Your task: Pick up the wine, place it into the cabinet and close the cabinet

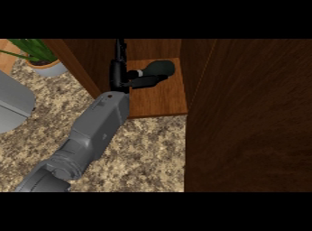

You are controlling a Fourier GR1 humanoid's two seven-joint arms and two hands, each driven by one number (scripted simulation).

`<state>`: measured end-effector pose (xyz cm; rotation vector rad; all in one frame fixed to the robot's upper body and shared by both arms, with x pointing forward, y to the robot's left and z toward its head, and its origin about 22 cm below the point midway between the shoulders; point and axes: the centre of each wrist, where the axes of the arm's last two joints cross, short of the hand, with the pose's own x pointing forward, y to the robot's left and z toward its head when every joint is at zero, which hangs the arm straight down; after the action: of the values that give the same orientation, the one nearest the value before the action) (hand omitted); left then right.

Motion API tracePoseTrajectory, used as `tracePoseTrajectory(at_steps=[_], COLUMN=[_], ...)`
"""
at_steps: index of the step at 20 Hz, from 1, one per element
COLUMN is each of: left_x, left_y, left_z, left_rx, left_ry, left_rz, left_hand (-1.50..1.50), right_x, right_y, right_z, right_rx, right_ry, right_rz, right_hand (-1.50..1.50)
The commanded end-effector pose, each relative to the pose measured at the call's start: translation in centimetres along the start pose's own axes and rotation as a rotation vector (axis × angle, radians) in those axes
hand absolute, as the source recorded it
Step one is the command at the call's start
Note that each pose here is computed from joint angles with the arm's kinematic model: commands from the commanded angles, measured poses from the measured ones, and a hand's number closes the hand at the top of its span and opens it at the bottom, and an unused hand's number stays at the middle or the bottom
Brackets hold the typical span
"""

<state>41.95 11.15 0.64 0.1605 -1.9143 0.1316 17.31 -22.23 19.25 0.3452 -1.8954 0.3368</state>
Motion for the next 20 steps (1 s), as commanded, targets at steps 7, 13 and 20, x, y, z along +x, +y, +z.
tracePoseTrajectory(at_steps=[7, 13, 20], left_x=[-1.8, -2.4, -1.3], left_y=[1.4, 1.7, 0.0], left_z=[1.8, 2.8, 3.7], left_rx=[0.046, 0.035, 0.033], left_ry=[0.068, 0.076, 0.077], left_rz=[0.098, 0.149, 0.167], left_hand=[-1.5, -1.5, -1.5], right_x=[1.5, 1.1, 2.2], right_y=[0.8, 0.6, 1.1], right_z=[0.4, 0.5, 0.6], right_rx=[0.013, 0.017, 0.001], right_ry=[-0.021, 0.002, -0.013], right_rz=[-0.015, -0.024, -0.01], right_hand=[-1.5, -1.5, -1.5])
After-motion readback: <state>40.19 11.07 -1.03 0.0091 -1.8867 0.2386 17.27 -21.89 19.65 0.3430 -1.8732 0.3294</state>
